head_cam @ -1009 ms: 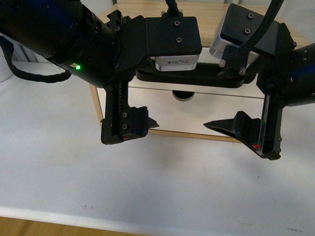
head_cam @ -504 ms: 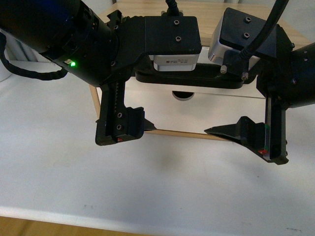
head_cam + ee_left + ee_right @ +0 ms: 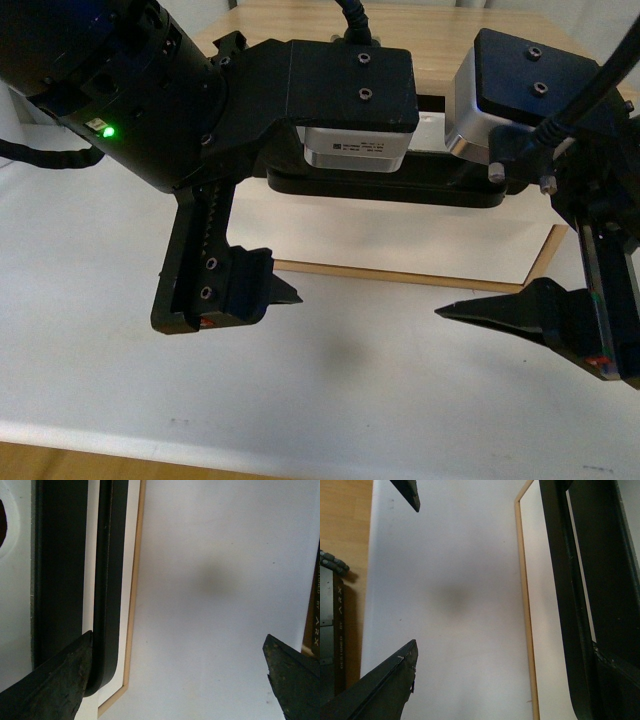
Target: Pull drawer
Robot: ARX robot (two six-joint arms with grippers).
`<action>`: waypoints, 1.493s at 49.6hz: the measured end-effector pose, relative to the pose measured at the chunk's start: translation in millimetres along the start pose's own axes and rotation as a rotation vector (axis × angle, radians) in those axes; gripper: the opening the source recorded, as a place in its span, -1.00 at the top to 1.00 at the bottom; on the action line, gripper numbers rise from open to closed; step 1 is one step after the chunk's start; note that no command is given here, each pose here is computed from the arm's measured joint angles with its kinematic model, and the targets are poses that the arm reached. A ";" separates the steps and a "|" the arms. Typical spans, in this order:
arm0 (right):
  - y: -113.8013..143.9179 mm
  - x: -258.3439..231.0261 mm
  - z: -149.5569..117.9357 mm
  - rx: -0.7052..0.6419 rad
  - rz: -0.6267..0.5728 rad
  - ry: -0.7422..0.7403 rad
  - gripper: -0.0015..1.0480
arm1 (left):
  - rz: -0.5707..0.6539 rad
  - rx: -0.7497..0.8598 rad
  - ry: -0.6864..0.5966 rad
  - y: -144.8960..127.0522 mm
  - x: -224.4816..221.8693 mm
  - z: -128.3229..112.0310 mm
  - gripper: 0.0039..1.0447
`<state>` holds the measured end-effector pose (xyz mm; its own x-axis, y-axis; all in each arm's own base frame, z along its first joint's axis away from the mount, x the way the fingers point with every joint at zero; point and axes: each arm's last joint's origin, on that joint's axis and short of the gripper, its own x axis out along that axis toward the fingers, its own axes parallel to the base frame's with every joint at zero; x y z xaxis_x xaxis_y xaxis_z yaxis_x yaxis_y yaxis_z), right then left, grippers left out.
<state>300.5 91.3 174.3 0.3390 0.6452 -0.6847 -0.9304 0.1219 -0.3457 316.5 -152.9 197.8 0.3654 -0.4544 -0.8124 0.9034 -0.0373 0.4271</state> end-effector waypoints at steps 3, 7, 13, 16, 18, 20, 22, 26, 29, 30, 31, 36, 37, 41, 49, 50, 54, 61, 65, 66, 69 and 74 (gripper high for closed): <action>3.3 -2.9 0.7 -0.002 0.016 0.004 -0.83 | -0.013 0.003 0.008 -3.1 -2.0 1.8 -0.89; 7.6 -6.4 1.2 -0.007 0.031 0.011 -0.83 | -0.032 0.010 0.019 -8.1 -5.0 4.6 -0.89; 13.1 -11.7 2.5 -0.010 0.060 0.022 -0.83 | -0.056 0.017 0.028 -14.1 -8.5 8.2 -0.89; 15.2 -13.9 3.1 -0.013 0.071 0.026 -0.83 | -0.062 0.019 0.033 -15.8 -9.9 9.1 -0.89; 16.3 -15.0 3.4 -0.016 0.074 0.027 -0.83 | -0.066 0.020 0.041 -17.0 -10.6 9.3 -0.89; 17.5 -15.8 3.5 -0.018 0.077 0.029 -0.83 | -0.070 0.024 0.047 -18.1 -11.2 9.7 -0.89; 18.3 -16.7 3.7 -0.020 0.081 0.030 -0.83 | -0.073 0.028 0.052 -19.0 -11.6 10.2 -0.89; 19.2 -17.8 4.1 -0.022 0.081 0.031 -0.83 | -0.073 0.033 0.052 -20.6 -12.5 11.2 -0.89; 19.6 -18.1 4.5 -0.025 0.076 0.029 -0.83 | -0.065 0.036 0.049 -21.8 -12.5 11.5 -0.89; 19.8 -18.1 4.4 -0.025 0.073 0.028 -0.83 | -0.063 0.037 0.048 -22.0 -12.6 11.6 -0.89; 20.0 -18.3 4.6 -0.026 0.069 0.026 -0.83 | -0.058 0.039 0.047 -22.5 -12.6 11.8 -0.89; 20.1 -19.6 5.7 -0.013 0.045 0.015 -0.83 | -0.024 0.036 0.031 -24.3 -12.5 12.0 -0.89; 20.1 -20.1 6.1 -0.004 0.037 0.012 -0.83 | -0.016 0.034 0.027 -24.9 -12.5 12.1 -0.89; 20.8 -24.2 7.9 0.030 0.017 0.004 -0.83 | 0.030 0.028 0.005 -28.0 -15.8 13.5 -0.89; 23.5 -40.0 15.7 0.058 -0.066 -0.043 -0.83 | 0.152 0.021 -0.061 -31.7 -37.8 22.8 -0.89; 23.6 -42.2 16.9 0.054 -0.087 -0.052 -0.83 | 0.173 0.016 -0.071 -32.6 -40.7 24.5 -0.89; 25.6 -50.1 20.9 0.064 -0.165 -0.084 -0.83 | 0.281 0.002 -0.126 -39.3 -53.5 32.2 -0.89; 33.1 -62.9 21.5 0.095 -0.336 -0.120 -0.83 | 0.446 -0.056 -0.171 -60.3 -68.3 34.4 -0.89; 36.3 -69.7 20.8 0.117 -0.404 -0.139 -0.83 | 0.500 -0.103 -0.182 -69.7 -74.5 30.9 -0.89; 37.7 -72.3 20.7 0.129 -0.425 -0.147 -0.83 | 0.510 -0.108 -0.183 -71.4 -75.5 30.1 -0.89; 41.8 -77.9 20.1 0.143 -0.472 -0.161 -0.83 | 0.577 -0.157 -0.189 -78.9 -82.0 25.7 -0.89; 53.5 -89.0 17.8 0.171 -0.548 -0.188 -0.83 | 0.685 -0.235 -0.173 -91.6 -92.6 16.0 -0.89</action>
<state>218.1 53.8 228.2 0.7593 0.5745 -0.3058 -0.6419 0.5839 -0.4970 196.3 -121.7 240.3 0.8412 -0.4416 -0.3121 0.5170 0.4876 0.7035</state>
